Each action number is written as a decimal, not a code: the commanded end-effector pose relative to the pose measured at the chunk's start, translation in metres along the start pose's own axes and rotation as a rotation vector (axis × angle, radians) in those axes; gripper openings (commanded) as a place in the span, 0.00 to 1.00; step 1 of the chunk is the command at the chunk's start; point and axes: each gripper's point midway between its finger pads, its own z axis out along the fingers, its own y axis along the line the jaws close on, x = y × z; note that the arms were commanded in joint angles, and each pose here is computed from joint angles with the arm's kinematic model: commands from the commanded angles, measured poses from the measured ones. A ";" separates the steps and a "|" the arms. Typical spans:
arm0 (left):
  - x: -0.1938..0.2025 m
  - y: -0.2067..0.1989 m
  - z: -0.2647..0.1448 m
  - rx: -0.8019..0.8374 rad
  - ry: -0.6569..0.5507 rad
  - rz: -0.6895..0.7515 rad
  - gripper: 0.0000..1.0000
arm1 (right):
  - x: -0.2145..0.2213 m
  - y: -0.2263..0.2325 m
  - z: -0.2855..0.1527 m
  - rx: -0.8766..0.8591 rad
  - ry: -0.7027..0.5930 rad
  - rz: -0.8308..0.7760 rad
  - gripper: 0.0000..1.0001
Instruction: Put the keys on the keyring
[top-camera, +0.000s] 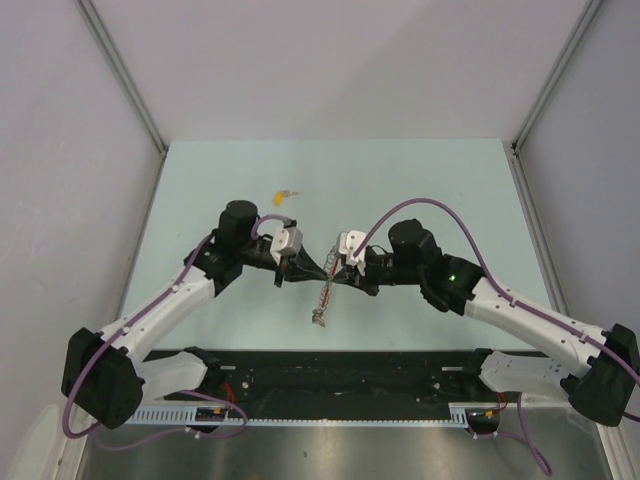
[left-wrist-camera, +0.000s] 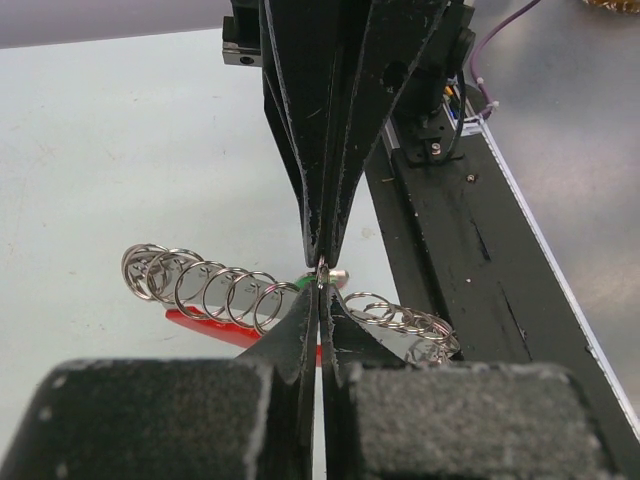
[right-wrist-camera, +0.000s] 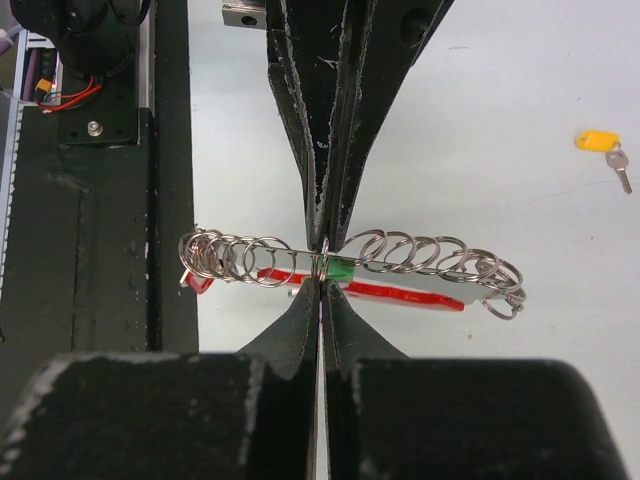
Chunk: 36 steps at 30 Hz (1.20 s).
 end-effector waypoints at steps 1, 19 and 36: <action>-0.018 -0.017 0.003 0.100 -0.033 0.027 0.00 | -0.047 -0.006 0.000 0.014 -0.128 -0.065 0.00; -0.018 -0.011 0.003 0.057 -0.028 0.036 0.00 | -0.020 -0.019 -0.012 0.113 -0.014 0.005 0.00; 0.049 0.088 0.010 -0.589 0.076 -0.264 0.01 | 0.093 -0.089 -0.042 0.524 0.202 0.504 0.00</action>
